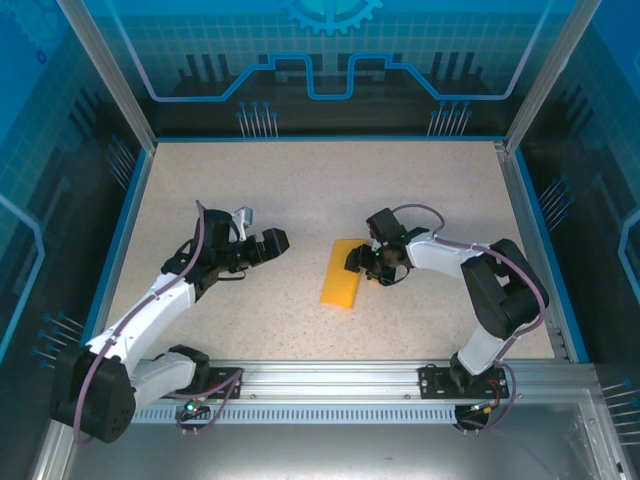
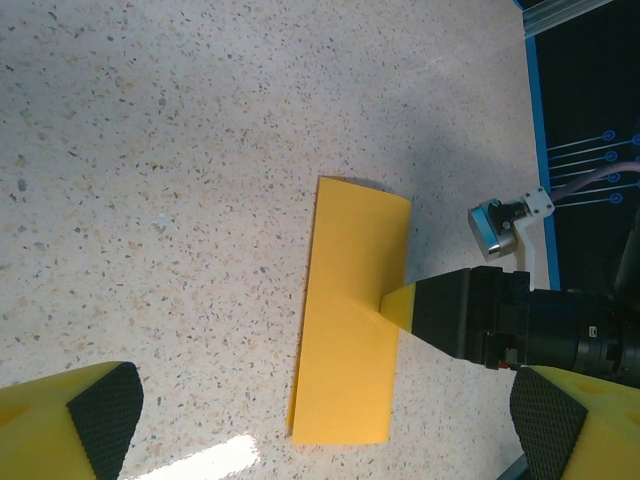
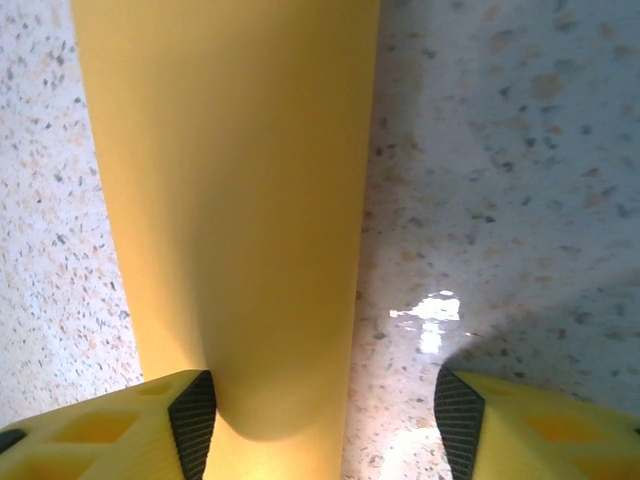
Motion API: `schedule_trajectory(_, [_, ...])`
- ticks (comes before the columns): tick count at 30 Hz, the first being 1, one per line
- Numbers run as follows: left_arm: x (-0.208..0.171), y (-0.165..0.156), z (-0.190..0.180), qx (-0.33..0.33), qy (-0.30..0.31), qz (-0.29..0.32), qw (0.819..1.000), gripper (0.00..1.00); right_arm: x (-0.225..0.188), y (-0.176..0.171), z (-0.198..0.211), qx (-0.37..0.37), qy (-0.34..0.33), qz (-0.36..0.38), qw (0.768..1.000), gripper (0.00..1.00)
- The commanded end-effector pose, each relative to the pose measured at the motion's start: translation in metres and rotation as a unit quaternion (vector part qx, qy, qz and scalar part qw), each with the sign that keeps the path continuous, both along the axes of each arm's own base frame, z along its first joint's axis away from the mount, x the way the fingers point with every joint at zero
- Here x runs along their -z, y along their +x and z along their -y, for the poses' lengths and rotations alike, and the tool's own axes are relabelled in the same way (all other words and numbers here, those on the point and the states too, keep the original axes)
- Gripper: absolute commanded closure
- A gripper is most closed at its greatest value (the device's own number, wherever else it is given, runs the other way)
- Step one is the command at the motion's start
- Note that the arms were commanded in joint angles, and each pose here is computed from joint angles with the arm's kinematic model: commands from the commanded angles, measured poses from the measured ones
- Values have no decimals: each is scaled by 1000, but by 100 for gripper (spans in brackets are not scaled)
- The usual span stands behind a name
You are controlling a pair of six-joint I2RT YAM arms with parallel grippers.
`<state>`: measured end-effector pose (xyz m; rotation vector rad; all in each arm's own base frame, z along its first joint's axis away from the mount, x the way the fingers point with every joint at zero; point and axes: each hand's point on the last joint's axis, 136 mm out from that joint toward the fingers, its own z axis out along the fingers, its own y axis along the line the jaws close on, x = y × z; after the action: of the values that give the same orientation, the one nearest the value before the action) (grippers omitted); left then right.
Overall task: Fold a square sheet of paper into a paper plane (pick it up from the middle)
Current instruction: Fold the square sheet of paper in half at the center of the table.
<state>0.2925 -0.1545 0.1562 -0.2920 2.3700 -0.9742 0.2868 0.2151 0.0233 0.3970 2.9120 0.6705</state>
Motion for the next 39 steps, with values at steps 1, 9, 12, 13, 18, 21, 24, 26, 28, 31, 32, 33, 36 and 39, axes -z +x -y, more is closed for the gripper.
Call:
schedule_trajectory(1, [-6, 6, 6, 5, -13, 2, 1000, 1, 5, 4, 14, 23, -22, 3, 999, 41])
schedule_trajectory(9, [0, 9, 13, 19, -21, -9, 1000, 2, -6, 11, -17, -21, 30, 19, 999, 49])
schedule_trajectory(12, [0, 9, 13, 21, -20, -11, 1000, 1, -8, 14, -24, -30, 44, 21, 998, 51])
schedule_trajectory(13, [-1, 9, 14, 22, -21, -10, 999, 2, -8, 14, -25, -31, 47, 20, 998, 53])
schedule_trajectory(18, [0, 9, 14, 23, -21, -13, 999, 2, -9, 14, -29, -37, 54, 19, 998, 59])
schedule_trajectory(21, [1, 8, 14, 23, -21, -13, 999, 2, -16, 15, -33, -43, 63, 27, 997, 65])
schedule_trajectory(24, [-1, 8, 14, 23, -22, -12, 999, 2, -27, 14, -34, -51, 67, 37, 996, 67])
schedule_trajectory(26, [-2, 8, 14, 22, -22, -11, 999, 2, -36, 13, -35, -63, 74, 44, 994, 69])
schedule_trajectory(28, [-3, 8, 14, 22, -23, -11, 999, 1, -48, 11, -40, -81, 86, 50, 992, 71])
schedule_trajectory(31, [-3, 8, 13, 21, -23, -12, 999, 2, -64, 5, -50, -111, 113, 56, 986, 72])
schedule_trajectory(32, [-3, 8, 14, 21, -23, -11, 999, 1, -70, 3, -55, -123, 122, 59, 983, 72])
schedule_trajectory(33, [-3, 8, 14, 21, -23, -11, 999, 1, -76, 1, -60, -135, 130, 62, 980, 72])
schedule_trajectory(36, [-4, 7, 14, 20, -25, -12, 999, 2, -93, -4, -75, -167, 159, 73, 970, 72])
schedule_trajectory(39, [-6, 7, 14, 19, -26, -8, 999, 2, -98, -3, -80, -180, 170, 76, 966, 72])
